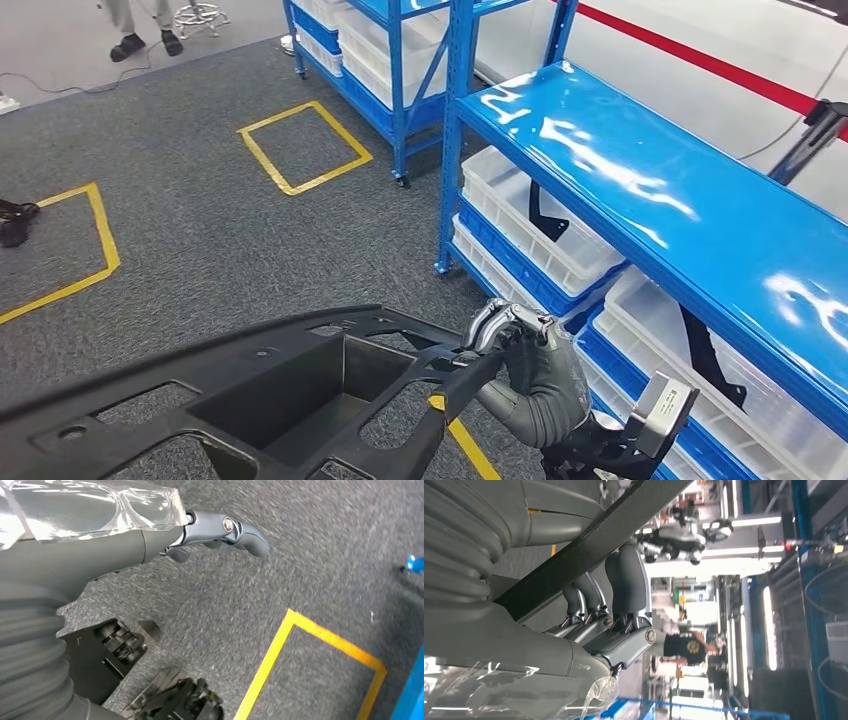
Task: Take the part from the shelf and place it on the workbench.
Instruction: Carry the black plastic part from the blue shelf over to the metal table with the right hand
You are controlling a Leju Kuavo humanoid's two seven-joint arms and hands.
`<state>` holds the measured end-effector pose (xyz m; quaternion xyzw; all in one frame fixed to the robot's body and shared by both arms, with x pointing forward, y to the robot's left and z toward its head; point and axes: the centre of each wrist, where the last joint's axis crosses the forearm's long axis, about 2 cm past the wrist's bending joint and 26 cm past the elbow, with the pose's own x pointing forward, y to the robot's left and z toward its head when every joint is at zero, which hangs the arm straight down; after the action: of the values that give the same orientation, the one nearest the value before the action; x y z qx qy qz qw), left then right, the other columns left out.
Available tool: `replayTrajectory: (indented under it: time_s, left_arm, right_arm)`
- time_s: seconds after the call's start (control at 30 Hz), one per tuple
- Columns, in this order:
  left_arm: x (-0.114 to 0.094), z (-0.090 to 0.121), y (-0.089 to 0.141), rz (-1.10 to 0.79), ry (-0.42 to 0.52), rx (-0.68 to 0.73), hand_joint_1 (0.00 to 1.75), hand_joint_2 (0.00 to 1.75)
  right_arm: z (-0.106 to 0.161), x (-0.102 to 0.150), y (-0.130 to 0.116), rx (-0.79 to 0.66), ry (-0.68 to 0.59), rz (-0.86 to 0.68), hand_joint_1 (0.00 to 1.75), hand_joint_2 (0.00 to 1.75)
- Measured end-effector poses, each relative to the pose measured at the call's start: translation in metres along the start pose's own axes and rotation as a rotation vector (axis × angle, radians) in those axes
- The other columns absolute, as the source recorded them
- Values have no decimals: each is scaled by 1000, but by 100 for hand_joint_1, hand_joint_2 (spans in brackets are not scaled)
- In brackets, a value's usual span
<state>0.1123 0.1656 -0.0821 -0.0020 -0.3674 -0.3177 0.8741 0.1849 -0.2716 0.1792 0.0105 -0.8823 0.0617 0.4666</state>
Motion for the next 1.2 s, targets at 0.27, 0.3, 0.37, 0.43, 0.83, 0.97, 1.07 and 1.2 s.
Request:
replayTrajectory:
  time_s: [0.27, 0.3, 0.37, 0.43, 0.83, 0.97, 1.07, 1.2]
  left_arm:
    - [-4, 2, -3, 5, 8, -7, 0, 175]
    - [-4, 2, -3, 6, 8, -7, 0, 175]
    - [-4, 2, -3, 8, 6, -6, 0, 175]
    - [-4, 3, -4, 9, 6, -7, 0, 175]
    - [-11, 5, -2, 85, -18, 68, 0, 175]
    - [-24, 9, 2, 153, -17, 98, 0, 175]
    - [-32, 13, 2, 159, -2, 98, 0, 175]
    - [-39, 17, 1, 154, 19, 101, 0, 175]
  right_arm:
    - [1, 0, -1, 4, -1, 2, 175, 175]
    - [1, 1, 0, 4, -2, 2, 175, 175]
    - [1, 1, 0, 5, -3, 2, 175, 175]
    - [1, 1, 0, 5, -2, 3, 175, 175]
    - [-21, 1, 6, 89, -35, -33, 175, 175]
    - [-38, -3, 23, 151, -42, -56, 175, 175]
    - [-42, -5, 34, 158, -45, -65, 175, 175]
    - [-43, -6, 41, 158, -45, -77, 175, 175]
